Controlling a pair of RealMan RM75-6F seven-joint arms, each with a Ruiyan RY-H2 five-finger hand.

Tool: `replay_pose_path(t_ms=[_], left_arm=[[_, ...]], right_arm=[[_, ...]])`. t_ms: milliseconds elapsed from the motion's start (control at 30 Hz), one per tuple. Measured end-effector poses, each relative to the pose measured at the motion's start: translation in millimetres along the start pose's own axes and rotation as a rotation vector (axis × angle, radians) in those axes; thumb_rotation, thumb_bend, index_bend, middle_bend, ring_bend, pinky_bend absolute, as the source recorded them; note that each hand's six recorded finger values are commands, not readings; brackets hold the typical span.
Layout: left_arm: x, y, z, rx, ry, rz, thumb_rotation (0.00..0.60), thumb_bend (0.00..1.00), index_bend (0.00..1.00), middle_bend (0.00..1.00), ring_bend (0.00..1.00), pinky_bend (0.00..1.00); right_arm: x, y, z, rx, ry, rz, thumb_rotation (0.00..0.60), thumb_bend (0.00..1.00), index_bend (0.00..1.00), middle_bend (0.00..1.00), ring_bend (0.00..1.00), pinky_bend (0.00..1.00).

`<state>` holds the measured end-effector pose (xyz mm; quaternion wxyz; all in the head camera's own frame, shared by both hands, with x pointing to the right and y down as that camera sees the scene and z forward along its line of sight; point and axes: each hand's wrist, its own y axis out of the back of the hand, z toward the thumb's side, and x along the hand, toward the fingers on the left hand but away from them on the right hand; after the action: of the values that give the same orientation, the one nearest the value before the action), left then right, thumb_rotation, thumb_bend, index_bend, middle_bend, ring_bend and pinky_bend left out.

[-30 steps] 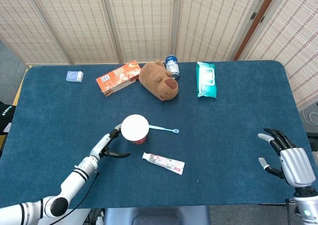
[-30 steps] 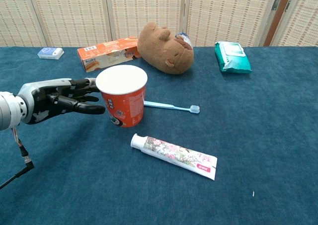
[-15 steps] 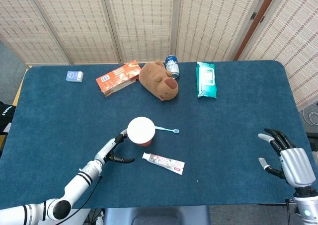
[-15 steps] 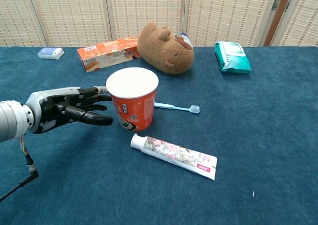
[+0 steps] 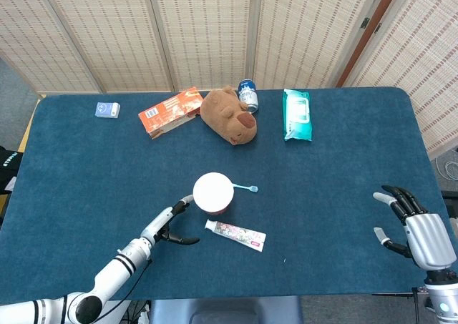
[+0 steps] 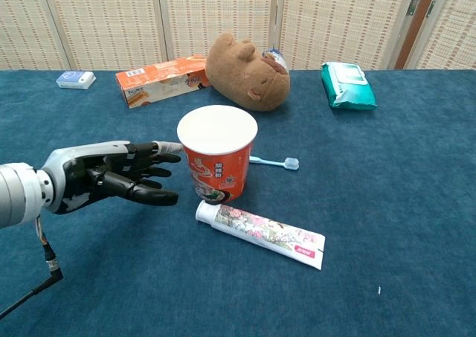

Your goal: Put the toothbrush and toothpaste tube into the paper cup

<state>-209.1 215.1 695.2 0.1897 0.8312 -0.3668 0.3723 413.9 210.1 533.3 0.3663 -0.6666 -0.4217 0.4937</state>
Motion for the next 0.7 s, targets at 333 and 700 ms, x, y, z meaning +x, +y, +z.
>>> replay_pose_path(t_ms=[333, 700], left_arm=[[-23, 22, 3, 0.150, -0.052, 0.084, 0.600, 0.00, 0.00, 0.00, 0.00, 0.00], [-73, 71, 8, 0.486, -0.061, 0.273, 0.600, 0.00, 0.00, 0.00, 0.00, 0.00]], right_arm=[[-2, 2, 7, 0.019, 0.015, -0.005, 0.600, 0.23, 0.27, 0.19, 0.16, 0.47], [-13, 0, 24, 0.062, 0.050, 0.005, 0.600, 0.23, 0.27, 0.19, 0.15, 0.47]])
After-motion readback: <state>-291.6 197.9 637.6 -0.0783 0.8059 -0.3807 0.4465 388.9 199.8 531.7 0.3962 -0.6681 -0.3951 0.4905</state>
